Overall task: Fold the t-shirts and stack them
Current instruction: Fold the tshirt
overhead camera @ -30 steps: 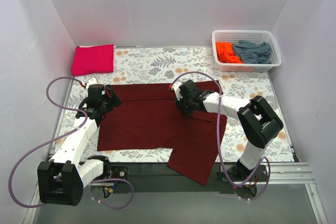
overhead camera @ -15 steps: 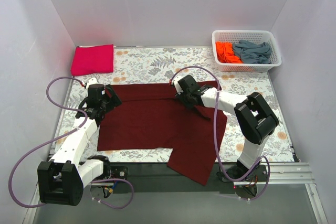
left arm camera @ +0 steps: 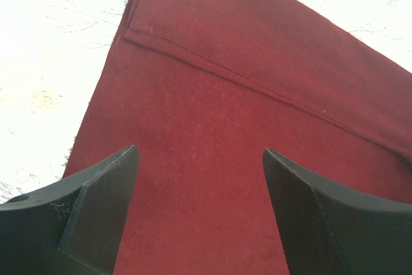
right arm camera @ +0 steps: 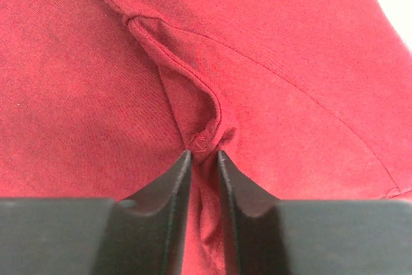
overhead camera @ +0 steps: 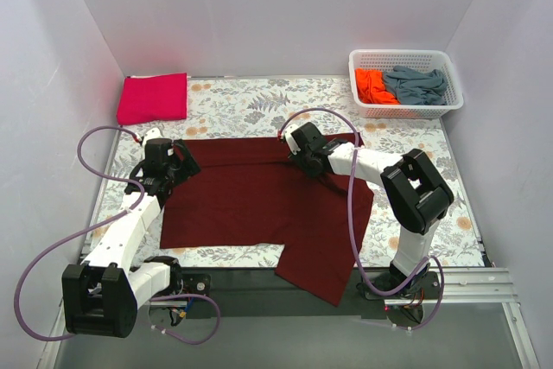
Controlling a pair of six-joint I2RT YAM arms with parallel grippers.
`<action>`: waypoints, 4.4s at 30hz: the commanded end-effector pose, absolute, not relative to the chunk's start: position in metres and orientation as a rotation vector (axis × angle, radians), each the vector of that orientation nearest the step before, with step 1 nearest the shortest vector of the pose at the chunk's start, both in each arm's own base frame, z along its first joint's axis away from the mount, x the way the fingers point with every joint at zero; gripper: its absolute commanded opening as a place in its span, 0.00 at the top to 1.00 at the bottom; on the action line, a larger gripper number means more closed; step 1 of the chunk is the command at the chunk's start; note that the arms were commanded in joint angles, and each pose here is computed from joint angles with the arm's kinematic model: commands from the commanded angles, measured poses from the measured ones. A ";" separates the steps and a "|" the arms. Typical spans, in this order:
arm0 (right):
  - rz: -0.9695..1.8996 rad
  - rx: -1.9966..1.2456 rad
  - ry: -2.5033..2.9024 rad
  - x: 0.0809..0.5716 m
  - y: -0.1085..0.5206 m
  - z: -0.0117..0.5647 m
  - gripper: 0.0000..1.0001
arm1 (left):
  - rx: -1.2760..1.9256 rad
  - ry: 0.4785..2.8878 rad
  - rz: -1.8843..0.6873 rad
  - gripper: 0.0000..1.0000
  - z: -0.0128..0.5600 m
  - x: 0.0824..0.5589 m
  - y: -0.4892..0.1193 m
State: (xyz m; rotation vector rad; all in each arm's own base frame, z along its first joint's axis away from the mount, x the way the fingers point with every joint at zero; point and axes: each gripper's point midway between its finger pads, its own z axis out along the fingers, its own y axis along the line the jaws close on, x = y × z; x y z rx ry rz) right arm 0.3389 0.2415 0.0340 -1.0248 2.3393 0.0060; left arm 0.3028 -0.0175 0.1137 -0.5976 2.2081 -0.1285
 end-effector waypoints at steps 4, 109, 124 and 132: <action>0.036 -1.008 2.289 0.347 0.249 0.056 0.85 | -0.574 2.198 -0.130 0.24 0.117 0.306 -0.018; 0.194 -0.641 2.265 0.299 0.311 0.051 0.87 | -0.565 2.241 -0.130 0.24 0.105 0.306 -0.021; 0.154 -1.003 2.289 0.271 0.295 0.044 0.92 | -0.562 2.250 -0.128 0.24 0.103 0.306 -0.021; 0.170 -1.116 2.330 0.263 0.298 0.037 0.72 | -0.566 2.254 -0.132 0.24 0.102 0.305 -0.022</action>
